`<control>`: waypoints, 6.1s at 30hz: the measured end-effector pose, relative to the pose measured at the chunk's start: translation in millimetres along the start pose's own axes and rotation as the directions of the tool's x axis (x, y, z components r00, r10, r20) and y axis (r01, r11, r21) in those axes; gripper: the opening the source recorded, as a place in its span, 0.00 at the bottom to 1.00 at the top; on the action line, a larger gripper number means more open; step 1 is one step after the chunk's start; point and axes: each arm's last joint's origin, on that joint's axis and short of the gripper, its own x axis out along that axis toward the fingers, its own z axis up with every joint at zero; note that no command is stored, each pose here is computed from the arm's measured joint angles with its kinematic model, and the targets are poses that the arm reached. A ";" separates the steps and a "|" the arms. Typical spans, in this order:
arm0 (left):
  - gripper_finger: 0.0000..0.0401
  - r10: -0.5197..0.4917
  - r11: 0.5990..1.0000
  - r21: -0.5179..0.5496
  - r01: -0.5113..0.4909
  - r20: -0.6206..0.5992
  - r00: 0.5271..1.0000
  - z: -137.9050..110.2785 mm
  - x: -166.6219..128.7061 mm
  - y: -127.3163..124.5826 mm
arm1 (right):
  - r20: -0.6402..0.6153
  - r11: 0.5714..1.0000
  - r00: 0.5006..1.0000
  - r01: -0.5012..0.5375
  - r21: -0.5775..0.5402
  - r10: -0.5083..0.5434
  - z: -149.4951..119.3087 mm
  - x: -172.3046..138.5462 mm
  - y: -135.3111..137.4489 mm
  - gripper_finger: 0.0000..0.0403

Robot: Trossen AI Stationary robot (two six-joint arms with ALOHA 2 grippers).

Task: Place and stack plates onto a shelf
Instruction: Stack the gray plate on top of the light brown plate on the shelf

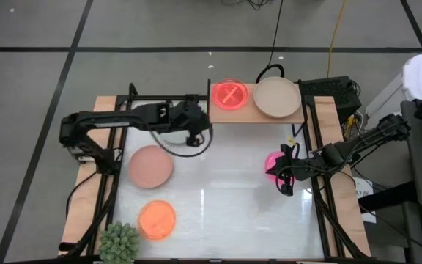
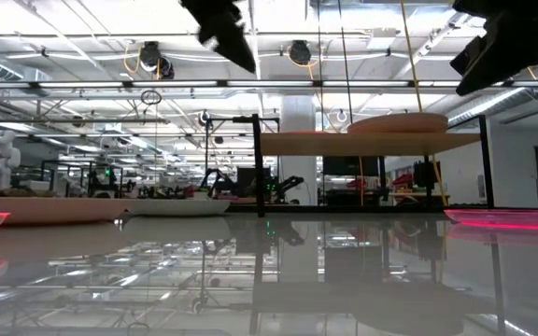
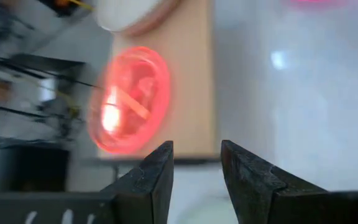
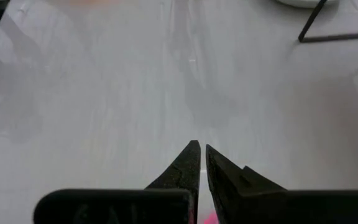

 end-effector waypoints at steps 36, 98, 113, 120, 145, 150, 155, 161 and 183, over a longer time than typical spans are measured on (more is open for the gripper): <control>0.35 -0.278 0.954 -0.209 0.215 -0.350 0.894 -122.7 42.9 -79.2 | 0.025 0.999 0.999 -0.038 0.028 0.038 1.7 1.3 2.0 0.03; 0.03 -0.138 0.987 -0.136 0.091 -0.391 0.910 -169.4 85.8 -107.7 | 0.051 0.999 0.998 -0.046 0.001 0.046 4.4 1.0 2.9 0.03; 0.03 -0.186 0.976 0.031 0.214 -0.380 0.906 -133.8 25.3 -124.3 | 0.129 0.993 0.986 -0.113 0.022 0.109 13.0 -0.1 7.2 0.03; 0.03 -0.316 0.931 0.078 0.357 -0.318 0.894 -126.7 -10.2 -133.5 | 0.143 0.986 0.976 -0.164 -0.025 0.165 18.7 9.9 14.9 0.03; 0.03 -0.724 0.612 0.556 0.563 0.106 0.682 -84.6 -48.2 -182.1 | 0.076 0.937 0.985 -0.122 -0.328 0.154 83.8 88.1 68.3 0.13; 0.03 -0.774 0.537 0.634 0.557 0.106 0.625 -84.5 -51.0 -185.3 | 0.038 0.914 0.974 -0.197 -0.355 0.225 97.6 105.2 81.6 0.26; 0.03 -0.792 0.494 0.676 0.547 0.090 0.604 -84.1 -45.5 -190.7 | 0.018 0.883 0.975 -0.191 -0.430 0.220 104.9 127.7 93.5 0.33; 0.03 -0.794 0.474 0.680 0.559 0.055 0.605 -84.7 -34.2 -199.3 | -0.030 0.844 0.964 -0.244 -0.477 0.262 99.1 147.1 100.1 0.33; 0.07 -0.724 0.542 0.684 0.488 0.086 0.684 -80.9 -29.9 -198.4 | -0.110 0.772 0.943 -0.320 -0.549 0.313 90.6 168.1 93.9 0.02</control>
